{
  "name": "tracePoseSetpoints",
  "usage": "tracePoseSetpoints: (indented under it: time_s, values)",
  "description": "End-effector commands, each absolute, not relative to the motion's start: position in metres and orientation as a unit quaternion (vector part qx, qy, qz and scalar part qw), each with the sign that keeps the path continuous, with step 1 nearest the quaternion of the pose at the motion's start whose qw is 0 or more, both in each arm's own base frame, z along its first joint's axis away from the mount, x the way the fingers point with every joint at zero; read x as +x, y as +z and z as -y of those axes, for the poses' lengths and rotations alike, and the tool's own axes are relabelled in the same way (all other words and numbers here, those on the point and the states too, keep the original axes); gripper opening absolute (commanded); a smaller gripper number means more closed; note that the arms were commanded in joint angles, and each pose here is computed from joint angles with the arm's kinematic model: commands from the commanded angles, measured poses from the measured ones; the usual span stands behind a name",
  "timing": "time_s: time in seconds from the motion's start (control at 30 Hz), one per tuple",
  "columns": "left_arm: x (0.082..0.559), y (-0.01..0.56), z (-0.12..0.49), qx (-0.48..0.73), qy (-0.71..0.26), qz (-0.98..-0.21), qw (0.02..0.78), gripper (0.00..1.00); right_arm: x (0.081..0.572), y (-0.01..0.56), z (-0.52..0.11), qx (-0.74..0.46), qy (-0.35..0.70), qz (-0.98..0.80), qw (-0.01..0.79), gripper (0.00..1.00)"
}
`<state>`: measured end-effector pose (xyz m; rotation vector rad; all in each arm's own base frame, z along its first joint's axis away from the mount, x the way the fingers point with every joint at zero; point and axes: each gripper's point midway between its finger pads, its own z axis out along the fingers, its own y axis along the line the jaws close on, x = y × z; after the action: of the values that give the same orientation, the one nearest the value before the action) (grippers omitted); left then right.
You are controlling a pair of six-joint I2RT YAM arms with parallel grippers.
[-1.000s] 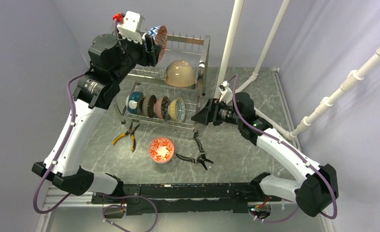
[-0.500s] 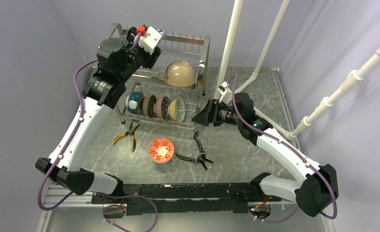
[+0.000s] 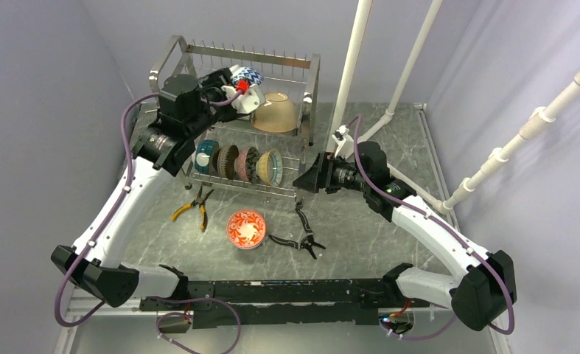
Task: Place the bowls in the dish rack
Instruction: Turn the bowl upside down on the dish rack.
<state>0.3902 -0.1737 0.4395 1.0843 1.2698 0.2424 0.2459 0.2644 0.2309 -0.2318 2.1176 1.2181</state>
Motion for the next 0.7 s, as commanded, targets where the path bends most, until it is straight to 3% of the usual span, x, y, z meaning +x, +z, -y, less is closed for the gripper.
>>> tracePoseSetpoints:
  time_s: [0.0,0.67]
  values:
    - [0.382,0.471,0.147,0.481,0.186,-0.526,0.676,0.03,0.25,0.245,-0.263,-0.098,0.471,-0.797,0.365,0.71]
    - [0.389,0.508,0.129,0.425,0.26,-0.484,0.719,0.03,0.252,0.244,-0.265,-0.102,0.469,-0.798,0.363,0.71]
